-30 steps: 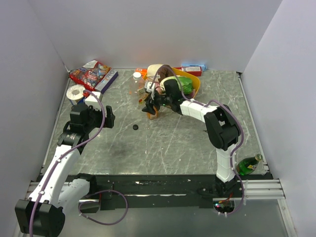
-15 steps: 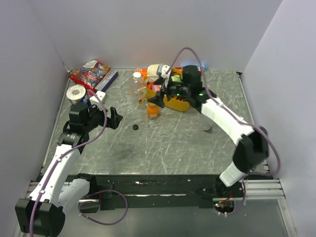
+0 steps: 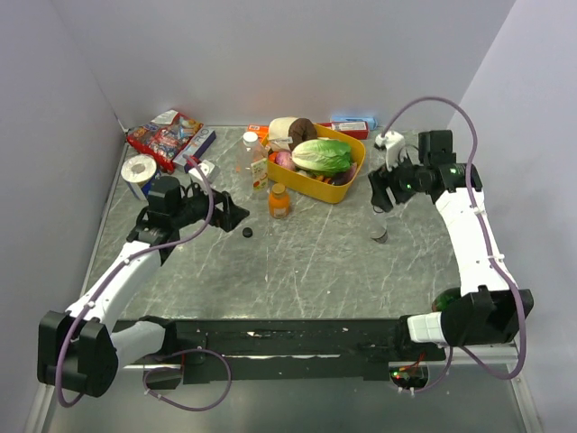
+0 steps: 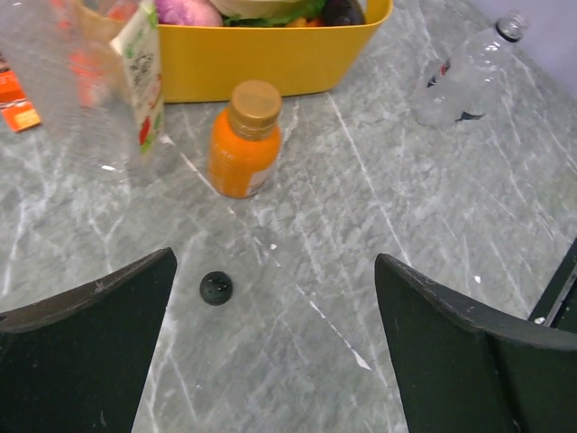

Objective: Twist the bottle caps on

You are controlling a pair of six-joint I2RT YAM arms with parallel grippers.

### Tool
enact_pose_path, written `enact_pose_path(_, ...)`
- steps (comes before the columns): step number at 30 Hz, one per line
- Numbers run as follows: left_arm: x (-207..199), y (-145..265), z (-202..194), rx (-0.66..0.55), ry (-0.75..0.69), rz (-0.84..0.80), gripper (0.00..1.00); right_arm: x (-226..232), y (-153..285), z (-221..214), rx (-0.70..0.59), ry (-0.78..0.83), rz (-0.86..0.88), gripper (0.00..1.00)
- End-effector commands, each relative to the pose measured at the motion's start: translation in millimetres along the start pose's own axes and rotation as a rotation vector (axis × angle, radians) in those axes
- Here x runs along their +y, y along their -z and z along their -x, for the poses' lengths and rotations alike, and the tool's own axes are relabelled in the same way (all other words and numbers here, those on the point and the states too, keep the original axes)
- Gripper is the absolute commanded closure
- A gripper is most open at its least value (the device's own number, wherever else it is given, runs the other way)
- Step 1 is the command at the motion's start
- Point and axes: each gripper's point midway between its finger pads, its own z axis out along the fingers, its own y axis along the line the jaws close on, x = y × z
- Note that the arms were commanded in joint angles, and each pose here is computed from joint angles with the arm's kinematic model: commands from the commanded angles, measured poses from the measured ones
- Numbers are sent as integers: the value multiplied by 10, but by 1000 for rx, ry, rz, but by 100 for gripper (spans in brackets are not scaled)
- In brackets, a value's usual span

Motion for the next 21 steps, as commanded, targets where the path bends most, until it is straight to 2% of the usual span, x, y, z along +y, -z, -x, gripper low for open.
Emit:
enact_pose_path(1, -273, 4, 361, -93, -55, -88, 3, 294, 136, -439, 96, -16, 81, 20)
enact_pose_path(3, -316, 13, 338, -88, -55, -93, 3, 215, 85, -429, 76, 2, 41, 20)
enact_pose_path(10, -349, 63, 342, -71, -81, -75, 2, -192, -190, -505, 156, -4, -78, 27)
enact_pose_path(16, -328, 52, 367, -66, -105, -66, 2, -283, -377, -515, 183, -17, -62, 31)
enact_pose_path(21, -321, 23, 354, -62, -102, -72, 2, -277, -469, -453, 157, -29, -44, 32)
